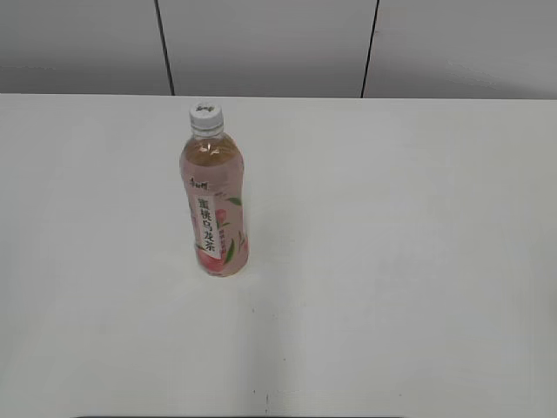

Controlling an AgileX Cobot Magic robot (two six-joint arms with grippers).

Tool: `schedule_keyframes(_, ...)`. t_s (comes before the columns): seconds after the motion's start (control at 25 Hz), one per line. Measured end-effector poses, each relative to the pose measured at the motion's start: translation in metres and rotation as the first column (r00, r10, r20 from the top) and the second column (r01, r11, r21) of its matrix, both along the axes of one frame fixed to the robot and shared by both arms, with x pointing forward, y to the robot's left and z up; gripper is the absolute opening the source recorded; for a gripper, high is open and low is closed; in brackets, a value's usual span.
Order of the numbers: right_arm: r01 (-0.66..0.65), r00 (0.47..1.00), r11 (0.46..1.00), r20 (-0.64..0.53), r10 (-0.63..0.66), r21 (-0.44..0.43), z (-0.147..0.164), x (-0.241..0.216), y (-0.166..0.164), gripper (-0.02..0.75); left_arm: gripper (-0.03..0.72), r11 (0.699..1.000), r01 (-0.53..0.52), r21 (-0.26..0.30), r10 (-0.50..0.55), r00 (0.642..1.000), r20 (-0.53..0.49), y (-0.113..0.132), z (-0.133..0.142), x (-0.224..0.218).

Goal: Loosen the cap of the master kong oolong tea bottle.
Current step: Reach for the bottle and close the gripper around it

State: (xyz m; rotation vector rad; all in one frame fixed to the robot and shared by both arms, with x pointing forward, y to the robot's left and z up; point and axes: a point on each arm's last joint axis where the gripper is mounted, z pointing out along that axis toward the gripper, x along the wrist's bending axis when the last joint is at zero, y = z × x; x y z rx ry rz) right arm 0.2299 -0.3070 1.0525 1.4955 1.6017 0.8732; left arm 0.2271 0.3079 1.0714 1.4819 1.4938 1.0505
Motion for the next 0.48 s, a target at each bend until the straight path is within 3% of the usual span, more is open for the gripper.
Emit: schedule_keyframes(0.48, 0.0, 1.0, 1.0, 0.0, 0.0, 0.0, 0.0, 0.0, 0.0, 0.315, 0.241, 1.0, 0.0, 0.0, 0.0, 1.0, 0.0, 0.0, 0.0, 0.0)
